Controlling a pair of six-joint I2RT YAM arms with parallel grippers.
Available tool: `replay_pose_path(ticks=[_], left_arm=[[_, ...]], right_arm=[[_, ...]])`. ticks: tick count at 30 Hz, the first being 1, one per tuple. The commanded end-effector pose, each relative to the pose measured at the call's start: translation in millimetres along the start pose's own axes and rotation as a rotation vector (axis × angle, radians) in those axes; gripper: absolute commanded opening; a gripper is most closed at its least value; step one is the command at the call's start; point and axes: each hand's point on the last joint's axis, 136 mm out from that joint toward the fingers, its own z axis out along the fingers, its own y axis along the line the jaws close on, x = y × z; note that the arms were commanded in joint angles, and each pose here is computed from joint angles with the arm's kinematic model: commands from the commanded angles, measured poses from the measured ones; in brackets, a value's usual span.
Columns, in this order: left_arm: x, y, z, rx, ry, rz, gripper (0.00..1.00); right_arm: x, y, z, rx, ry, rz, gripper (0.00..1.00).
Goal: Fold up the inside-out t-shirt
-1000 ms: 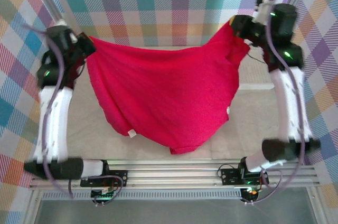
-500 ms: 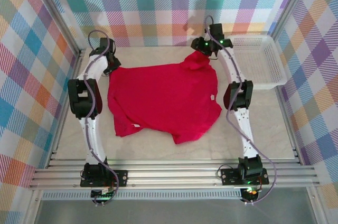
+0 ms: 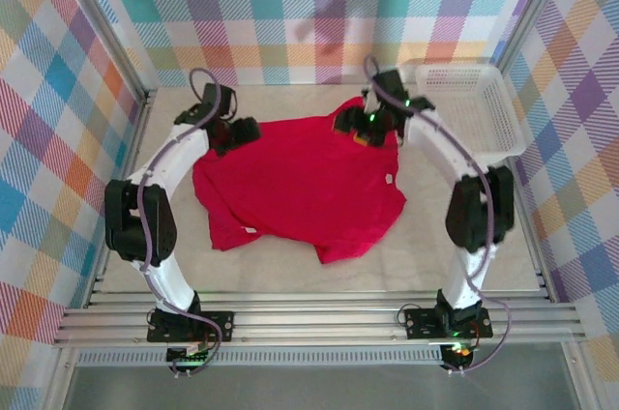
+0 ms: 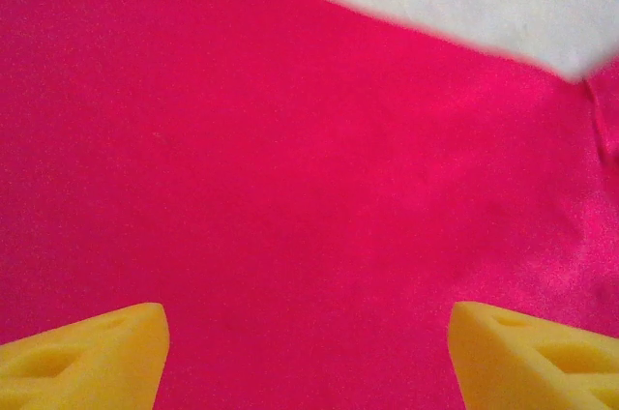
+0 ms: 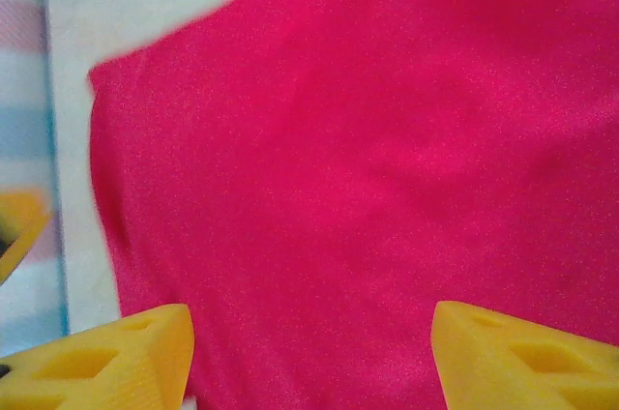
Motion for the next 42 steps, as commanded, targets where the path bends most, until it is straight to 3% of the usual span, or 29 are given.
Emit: replay_pose_path(ticks=[1, 5, 10, 14, 16, 21, 27, 31, 35, 39, 42], left_arm=[[43.1, 27.5, 29.7, -0.02, 0.149, -0.04, 0.75], [65.1, 48.3, 44.6, -0.076, 0.203, -0.044, 0.75], [90.1, 69.4, 58.7, -0.137, 0.273, -0.056, 0.75], [113.2, 80.3, 57.7, -0.145, 0.298, -0.089, 0.75], [128.0, 88.7, 52.5, -0.162, 0.309, -0.101, 0.75], [172.1, 88.0, 37.2, -0.136, 0.309, -0.177, 0.74], [228.5, 38.1, 25.8, -0.044, 0.268, -0.229, 0.73], [259.3, -36.4, 13.4, 0.109, 0.279, -0.167, 0.73], [246.4, -89.1, -21.3, 0.187, 0.237, -0.025, 0.73], [187.0, -106.8, -55.6, 0.211, 0.108, 0.095, 0.75], [139.7, -97.5, -50.5, 0.18, 0.059, 0.114, 0.74]], right_arm=[[73.1, -15.8, 22.2, 0.031, 0.081, 0.059, 0.66], [131.1, -48.3, 39.8, 0.072, 0.151, 0.151, 0.66], [143.4, -97.7, 63.2, 0.218, 0.191, 0.173, 0.66], [111.6, -135.1, 85.8, 0.281, 0.205, 0.199, 0.66], [78.4, -147.7, 97.8, 0.308, 0.205, 0.183, 0.66], [-8.6, -125.3, 128.5, 0.289, 0.197, 0.055, 0.66], [-71.2, -64.9, 134.1, 0.163, 0.174, -0.022, 0.67], [-77.7, -44.3, 100.4, 0.169, 0.156, -0.07, 0.69], [-70.1, -40.0, 63.0, 0.206, 0.112, -0.098, 0.69], [-47.2, -49.4, 40.8, 0.232, 0.093, -0.081, 0.65], [-18.3, -59.4, 38.5, 0.218, 0.121, -0.034, 0.62]])
